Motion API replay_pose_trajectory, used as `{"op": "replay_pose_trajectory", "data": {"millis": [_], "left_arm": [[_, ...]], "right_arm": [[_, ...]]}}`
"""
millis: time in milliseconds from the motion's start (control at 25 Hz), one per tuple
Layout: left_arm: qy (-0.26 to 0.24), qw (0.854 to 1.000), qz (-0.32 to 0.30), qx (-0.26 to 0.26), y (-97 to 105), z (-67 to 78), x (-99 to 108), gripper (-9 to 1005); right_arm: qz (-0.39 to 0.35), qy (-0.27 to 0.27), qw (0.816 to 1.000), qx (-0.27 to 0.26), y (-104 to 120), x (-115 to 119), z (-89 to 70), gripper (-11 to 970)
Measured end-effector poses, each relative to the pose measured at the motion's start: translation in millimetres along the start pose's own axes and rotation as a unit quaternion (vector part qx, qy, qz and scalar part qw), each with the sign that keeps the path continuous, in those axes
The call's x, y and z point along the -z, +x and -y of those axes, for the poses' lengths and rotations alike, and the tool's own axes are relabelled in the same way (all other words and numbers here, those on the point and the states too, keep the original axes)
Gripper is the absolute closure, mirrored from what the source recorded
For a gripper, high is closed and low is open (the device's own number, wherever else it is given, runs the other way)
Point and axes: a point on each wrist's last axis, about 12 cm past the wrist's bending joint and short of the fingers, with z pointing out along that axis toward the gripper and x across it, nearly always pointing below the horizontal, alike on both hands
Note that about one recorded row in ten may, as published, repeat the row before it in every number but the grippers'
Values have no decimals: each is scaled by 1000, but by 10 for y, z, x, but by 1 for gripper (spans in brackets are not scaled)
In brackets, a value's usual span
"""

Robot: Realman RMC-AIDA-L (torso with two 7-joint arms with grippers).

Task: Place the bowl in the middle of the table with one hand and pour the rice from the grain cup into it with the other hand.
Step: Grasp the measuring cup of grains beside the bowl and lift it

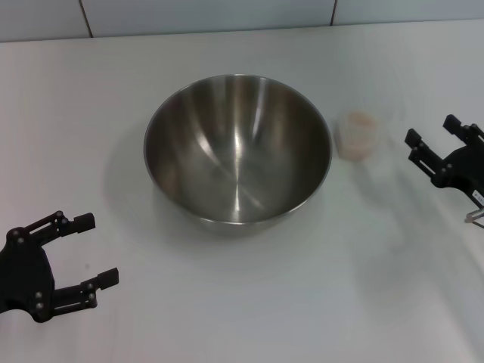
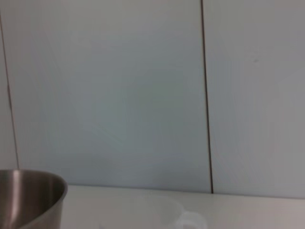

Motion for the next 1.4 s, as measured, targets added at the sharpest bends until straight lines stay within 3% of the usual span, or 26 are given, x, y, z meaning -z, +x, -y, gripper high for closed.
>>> {"op": "replay_pose_trajectory", "data": {"millis": [1400], "left_arm": [[-3,1000,3,-2,-12,-11,19,136]], "right_arm": [[-52,5,998,25,-93,-494,41,237]]}}
